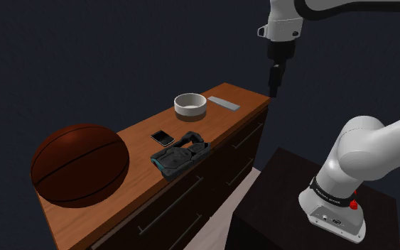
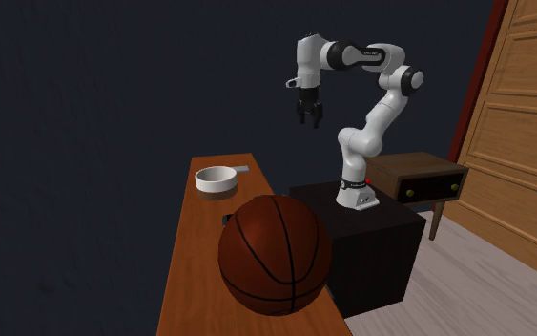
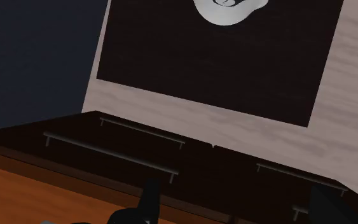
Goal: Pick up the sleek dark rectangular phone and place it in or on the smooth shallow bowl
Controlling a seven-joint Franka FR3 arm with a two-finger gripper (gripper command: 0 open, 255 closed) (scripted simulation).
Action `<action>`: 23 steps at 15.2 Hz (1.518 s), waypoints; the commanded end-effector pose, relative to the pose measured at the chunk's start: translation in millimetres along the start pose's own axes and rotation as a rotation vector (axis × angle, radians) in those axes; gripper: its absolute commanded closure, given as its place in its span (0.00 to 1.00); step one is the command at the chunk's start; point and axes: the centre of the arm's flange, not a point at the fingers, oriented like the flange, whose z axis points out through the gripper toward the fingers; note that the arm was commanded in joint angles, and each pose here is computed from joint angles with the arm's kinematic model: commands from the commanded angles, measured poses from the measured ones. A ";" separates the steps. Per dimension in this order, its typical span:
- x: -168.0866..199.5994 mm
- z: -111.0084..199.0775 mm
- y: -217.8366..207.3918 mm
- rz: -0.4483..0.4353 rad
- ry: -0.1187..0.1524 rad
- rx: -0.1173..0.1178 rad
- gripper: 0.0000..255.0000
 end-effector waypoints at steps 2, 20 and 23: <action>10.8 5.2 -4.2 0.002 0.003 0.003 0.00; 209.8 91.7 -77.1 0.046 0.048 0.053 0.00; 243.7 104.9 -88.8 0.054 0.056 0.061 0.00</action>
